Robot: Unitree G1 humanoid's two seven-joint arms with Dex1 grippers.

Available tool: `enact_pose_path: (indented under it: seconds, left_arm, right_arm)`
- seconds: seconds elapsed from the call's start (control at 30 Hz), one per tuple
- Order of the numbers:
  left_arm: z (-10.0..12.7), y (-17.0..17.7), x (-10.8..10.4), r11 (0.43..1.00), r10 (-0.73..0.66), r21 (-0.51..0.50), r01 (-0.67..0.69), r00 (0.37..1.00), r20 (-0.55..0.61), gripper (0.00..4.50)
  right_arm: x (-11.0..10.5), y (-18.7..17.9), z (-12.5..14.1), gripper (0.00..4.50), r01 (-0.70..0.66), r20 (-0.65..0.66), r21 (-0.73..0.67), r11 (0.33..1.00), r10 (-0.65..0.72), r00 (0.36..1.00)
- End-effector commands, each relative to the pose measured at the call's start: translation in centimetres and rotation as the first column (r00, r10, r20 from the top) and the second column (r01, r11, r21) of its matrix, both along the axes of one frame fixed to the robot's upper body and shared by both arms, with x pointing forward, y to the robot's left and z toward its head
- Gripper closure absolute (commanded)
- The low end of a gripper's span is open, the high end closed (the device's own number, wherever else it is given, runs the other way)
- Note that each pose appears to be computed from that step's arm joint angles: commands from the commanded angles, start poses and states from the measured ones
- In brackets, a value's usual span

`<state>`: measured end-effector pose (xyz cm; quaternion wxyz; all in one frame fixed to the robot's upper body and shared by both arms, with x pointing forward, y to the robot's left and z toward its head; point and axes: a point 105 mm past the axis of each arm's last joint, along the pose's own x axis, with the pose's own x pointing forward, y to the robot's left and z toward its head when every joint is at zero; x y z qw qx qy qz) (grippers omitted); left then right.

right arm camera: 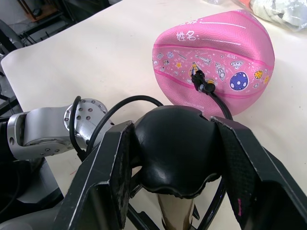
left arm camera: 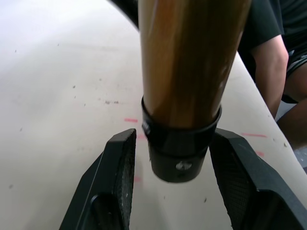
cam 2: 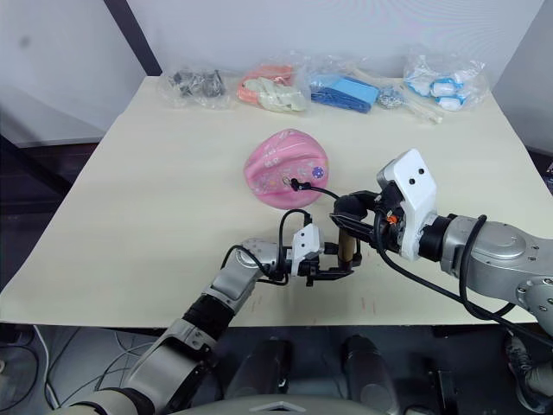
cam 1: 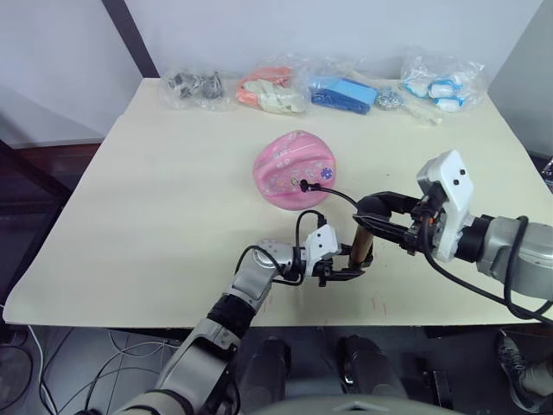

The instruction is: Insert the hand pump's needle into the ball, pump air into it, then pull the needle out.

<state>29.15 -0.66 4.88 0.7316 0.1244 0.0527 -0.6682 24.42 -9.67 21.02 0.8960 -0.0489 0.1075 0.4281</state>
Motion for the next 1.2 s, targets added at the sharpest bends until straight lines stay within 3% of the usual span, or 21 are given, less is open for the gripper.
enact_pose_path:
  seconds: [0.03, 0.07, 0.23, 0.5, 0.73, 0.93, 1.2]
  left_arm:
    - [1.2, -0.5, -0.1, 0.999, -0.020, -0.038, 0.021, 0.999, 0.041, 2.10]
    - [1.2, -0.6, -0.1, 0.999, -0.021, -0.039, 0.023, 0.999, 0.041, 2.10]
    - [1.1, -0.7, -0.3, 0.999, -0.038, -0.029, 0.040, 0.999, 0.038, 3.42]
    - [0.6, -1.2, -0.2, 0.999, -0.046, -0.014, 0.047, 0.998, 0.047, 3.42]
    - [-0.3, -3.7, 0.4, 0.998, -0.069, 0.000, 0.069, 0.994, 0.085, 3.42]
    - [-1.5, -5.3, 1.0, 0.997, -0.055, 0.050, 0.050, 0.993, 0.100, 3.42]
    - [-3.6, -4.8, 1.1, 0.992, -0.008, 0.123, -0.003, 0.995, 0.095, 3.42]
  right_arm:
    - [0.0, -0.2, 1.5, 2.51, 0.010, 0.061, 0.015, 1.000, -0.011, 0.998]
    - [0.0, -0.2, 1.5, 2.51, 0.010, 0.061, 0.015, 1.000, -0.011, 0.998]
    - [0.0, -0.3, 1.6, 2.51, 0.013, 0.064, 0.017, 1.000, -0.014, 0.998]
    - [0.1, -0.6, 1.8, 2.51, 0.021, 0.072, 0.005, 1.000, -0.021, 0.997]
    - [0.8, -2.4, 2.0, 2.51, 0.042, 0.092, -0.060, 0.997, -0.036, 0.995]
    - [1.9, -4.2, 0.3, 2.51, 0.071, 0.065, -0.099, 0.993, -0.065, 0.996]
    - [2.1, -5.0, -2.1, 2.51, 0.049, 0.021, -0.136, 0.990, -0.047, 0.999]
